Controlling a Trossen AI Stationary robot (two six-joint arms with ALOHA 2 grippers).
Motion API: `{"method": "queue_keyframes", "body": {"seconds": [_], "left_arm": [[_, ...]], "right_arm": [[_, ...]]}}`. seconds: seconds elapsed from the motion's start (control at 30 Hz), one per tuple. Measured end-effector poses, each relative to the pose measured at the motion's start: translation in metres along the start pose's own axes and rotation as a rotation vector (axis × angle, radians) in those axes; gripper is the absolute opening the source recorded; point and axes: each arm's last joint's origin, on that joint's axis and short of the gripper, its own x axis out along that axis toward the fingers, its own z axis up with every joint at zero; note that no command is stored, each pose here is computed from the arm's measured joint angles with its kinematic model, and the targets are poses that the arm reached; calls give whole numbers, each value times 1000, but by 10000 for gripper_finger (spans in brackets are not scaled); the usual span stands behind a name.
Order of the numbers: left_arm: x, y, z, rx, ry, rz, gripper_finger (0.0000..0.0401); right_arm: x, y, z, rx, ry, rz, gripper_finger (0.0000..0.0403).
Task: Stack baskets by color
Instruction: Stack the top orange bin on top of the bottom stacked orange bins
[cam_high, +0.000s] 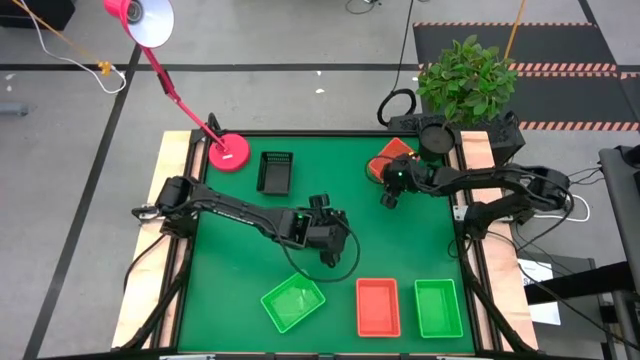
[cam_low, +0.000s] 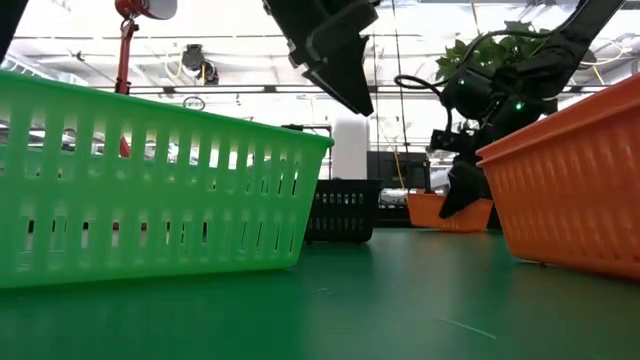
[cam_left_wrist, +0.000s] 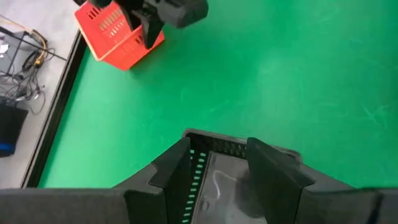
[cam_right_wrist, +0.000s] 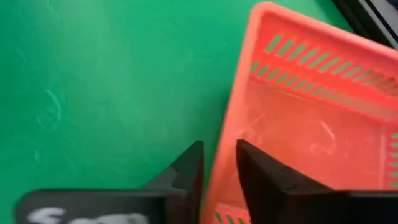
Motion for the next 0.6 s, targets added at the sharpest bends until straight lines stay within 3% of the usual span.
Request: {"method": "queue_keyframes", "body": {"seconds": [0.2,0.6], "left_arm": [[-5,-8,-2,19,3,-13,161],[-17,-27,-8,41,18,-42,161]], "right_arm": [[-10,9,1,33,-10,34,7],[-93,67,7,76,-77,386,3]]}}
